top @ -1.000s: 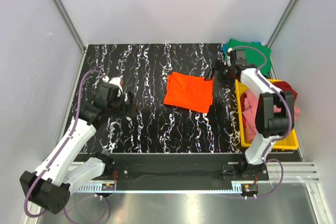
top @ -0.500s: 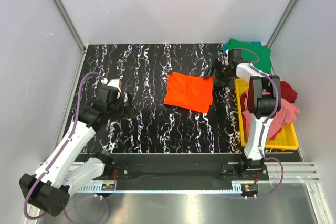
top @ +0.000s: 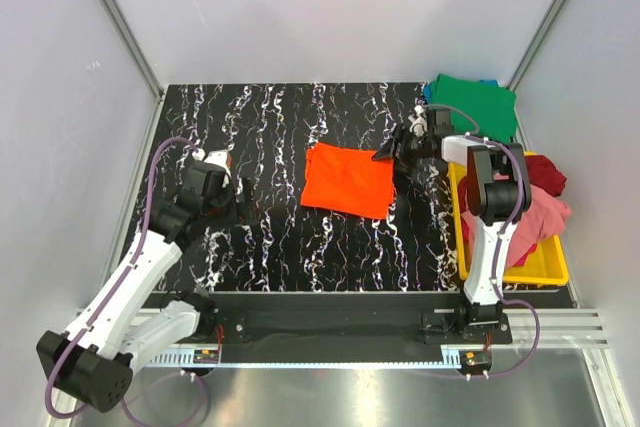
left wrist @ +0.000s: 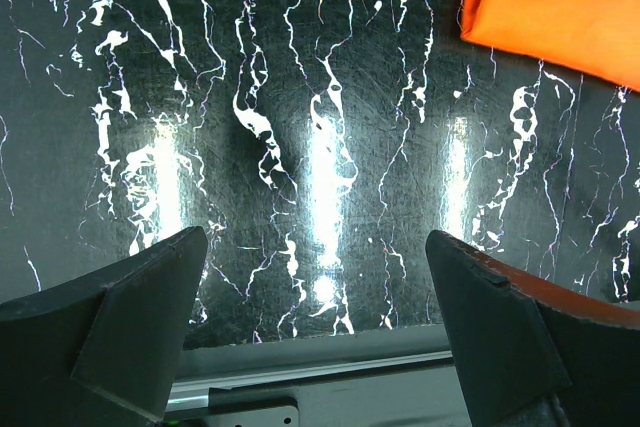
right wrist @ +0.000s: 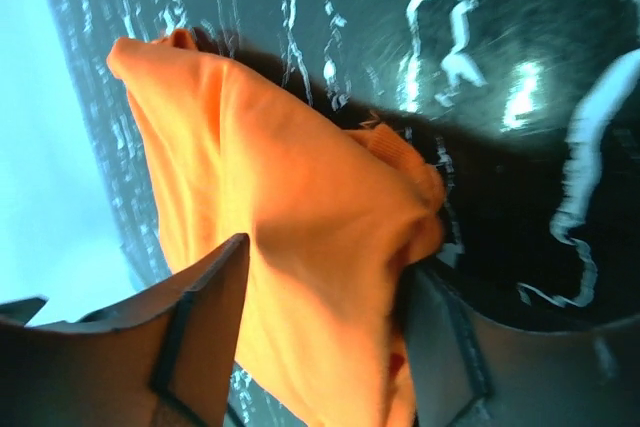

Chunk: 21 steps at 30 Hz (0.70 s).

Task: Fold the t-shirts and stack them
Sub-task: Neatly place the folded tshirt to the corner

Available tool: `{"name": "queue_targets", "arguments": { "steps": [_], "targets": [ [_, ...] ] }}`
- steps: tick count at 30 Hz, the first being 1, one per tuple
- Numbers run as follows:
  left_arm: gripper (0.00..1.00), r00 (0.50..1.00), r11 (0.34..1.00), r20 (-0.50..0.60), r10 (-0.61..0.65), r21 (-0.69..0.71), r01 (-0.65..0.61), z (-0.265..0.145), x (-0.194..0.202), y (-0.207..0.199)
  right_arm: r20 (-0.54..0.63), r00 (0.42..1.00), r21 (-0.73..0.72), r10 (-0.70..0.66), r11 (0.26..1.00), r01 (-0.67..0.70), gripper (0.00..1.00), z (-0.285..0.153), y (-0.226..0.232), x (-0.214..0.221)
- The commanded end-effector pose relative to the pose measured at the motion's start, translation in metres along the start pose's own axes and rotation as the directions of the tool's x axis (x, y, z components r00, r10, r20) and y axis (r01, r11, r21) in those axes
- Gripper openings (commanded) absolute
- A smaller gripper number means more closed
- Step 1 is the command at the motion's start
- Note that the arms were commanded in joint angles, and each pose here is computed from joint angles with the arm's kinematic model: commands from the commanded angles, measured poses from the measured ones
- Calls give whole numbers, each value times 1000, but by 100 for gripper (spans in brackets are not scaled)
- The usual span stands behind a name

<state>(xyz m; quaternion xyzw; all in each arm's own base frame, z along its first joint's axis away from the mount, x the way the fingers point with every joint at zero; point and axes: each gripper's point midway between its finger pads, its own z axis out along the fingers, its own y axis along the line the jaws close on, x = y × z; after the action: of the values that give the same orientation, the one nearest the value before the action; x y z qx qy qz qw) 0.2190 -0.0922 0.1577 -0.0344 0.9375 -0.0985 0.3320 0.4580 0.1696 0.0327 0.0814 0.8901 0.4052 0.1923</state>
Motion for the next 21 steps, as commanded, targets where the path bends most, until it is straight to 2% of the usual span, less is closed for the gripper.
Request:
{"name": "queue_targets", "arguments": {
  "steps": [1, 5, 6, 7, 8, 11, 15, 17, 19, 20, 21],
  "targets": [
    [98, 997, 1000, 73, 11, 2, -11, -2, -14, 0, -127, 988, 21, 86, 996, -84, 63, 23, -24, 49],
    [98, 997, 1000, 78, 8, -2, -8, -3, -14, 1, -151, 987, -35, 54, 998, -60, 36, 33, -10, 56],
    [98, 997, 1000, 78, 9, -3, -9, -3, -14, 1, -159, 987, -51, 37, 998, -46, 23, 38, -5, 61],
    [98, 997, 1000, 83, 9, -2, -8, -4, -15, 1, -159, 987, -66, 38, 997, -49, 16, 40, -1, 61],
    [98, 996, 1000, 86, 8, -2, -8, -5, -16, 1, -151, 988, -103, 25, 994, -41, 0, 41, 6, 58],
    [98, 995, 1000, 96, 6, -5, -5, -6, -17, 2, -115, 993, -197, 25, 979, -48, 0, 44, 21, 52],
    [98, 993, 1000, 117, 1, -1, -1, -11, -19, 3, -30, 999, -216, -20, 976, 13, 0, 24, 50, 28],
    [98, 992, 1000, 124, 0, 0, 0, -12, -19, 3, 0, 1000, -157, -25, 987, 24, 0, 13, 52, 15],
    [98, 991, 1000, 130, -1, 3, 0, -13, -21, 2, 59, 993, -132, -106, 985, 113, 0, -7, 71, -7],
    [98, 992, 1000, 129, 0, 3, 0, -13, -20, 3, 58, 993, -65, -99, 993, 102, 0, -14, 65, -10],
    [98, 991, 1000, 135, -1, 5, 1, -14, -21, 2, 104, 978, -45, -180, 982, 185, 0, -26, 78, -28]
  ]
}}
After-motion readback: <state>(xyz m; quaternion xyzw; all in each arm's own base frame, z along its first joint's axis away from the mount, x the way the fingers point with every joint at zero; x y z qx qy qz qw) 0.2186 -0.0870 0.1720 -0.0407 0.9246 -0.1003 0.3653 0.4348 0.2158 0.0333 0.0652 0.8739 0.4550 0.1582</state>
